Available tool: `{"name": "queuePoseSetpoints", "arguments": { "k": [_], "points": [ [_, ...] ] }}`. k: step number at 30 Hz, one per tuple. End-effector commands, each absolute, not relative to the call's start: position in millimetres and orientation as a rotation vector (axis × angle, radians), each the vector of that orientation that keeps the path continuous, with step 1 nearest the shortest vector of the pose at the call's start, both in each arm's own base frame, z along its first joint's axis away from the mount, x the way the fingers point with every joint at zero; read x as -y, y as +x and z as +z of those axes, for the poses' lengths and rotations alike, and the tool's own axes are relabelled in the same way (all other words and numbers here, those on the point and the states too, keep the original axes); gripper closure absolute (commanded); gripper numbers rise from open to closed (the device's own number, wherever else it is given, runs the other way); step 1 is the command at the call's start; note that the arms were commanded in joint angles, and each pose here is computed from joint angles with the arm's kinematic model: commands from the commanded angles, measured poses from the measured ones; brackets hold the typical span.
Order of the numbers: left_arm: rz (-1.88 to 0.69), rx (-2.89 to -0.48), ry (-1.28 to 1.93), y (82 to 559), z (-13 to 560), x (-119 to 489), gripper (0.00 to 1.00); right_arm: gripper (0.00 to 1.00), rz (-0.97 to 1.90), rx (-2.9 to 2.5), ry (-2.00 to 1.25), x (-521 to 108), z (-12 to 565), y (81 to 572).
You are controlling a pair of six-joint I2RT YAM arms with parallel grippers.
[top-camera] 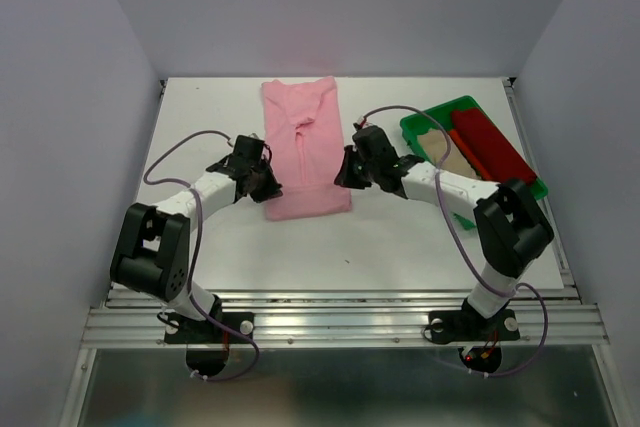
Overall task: Roll the t-shirts
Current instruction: Roll the T-shirt to the center of the board.
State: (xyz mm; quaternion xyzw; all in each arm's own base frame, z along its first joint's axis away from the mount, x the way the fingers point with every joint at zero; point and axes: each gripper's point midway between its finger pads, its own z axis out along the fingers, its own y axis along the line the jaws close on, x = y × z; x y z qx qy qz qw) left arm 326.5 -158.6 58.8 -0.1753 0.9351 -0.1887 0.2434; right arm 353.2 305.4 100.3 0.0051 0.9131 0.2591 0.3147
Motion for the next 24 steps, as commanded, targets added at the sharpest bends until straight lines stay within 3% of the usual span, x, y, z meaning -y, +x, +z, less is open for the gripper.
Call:
{"name": "queuePoseSetpoints", "arguments": {
  "k": [1, 9, 20, 22, 23, 24],
  "points": [
    [-0.514, -2.520, -0.446, 325, 71, 157, 1.00, 0.91, 0.664, -2.472, -0.006, -303, 72, 334],
    [-0.503, -2.551, -0.457, 317, 58, 154, 1.00, 0.93, 0.593, -2.549, 0.029, -291, 36, 323],
    [-0.462, -2.452, -0.443, 316, 92, 141, 1.00, 0.91, 0.562, -2.410, 0.057, -279, 92, 335],
    [-0.465, -2.430, -0.455, 309, 96, 137, 0.99, 0.87, 0.526, -2.418, 0.074, -271, 88, 332],
    [-0.469, -2.425, -0.458, 306, 96, 136, 0.96, 0.84, 0.520, -2.422, 0.077, -269, 86, 331],
    [-0.472, -2.423, -0.466, 299, 95, 134, 0.87, 0.81, 0.512, -2.437, 0.079, -267, 80, 326]
  ]
}}
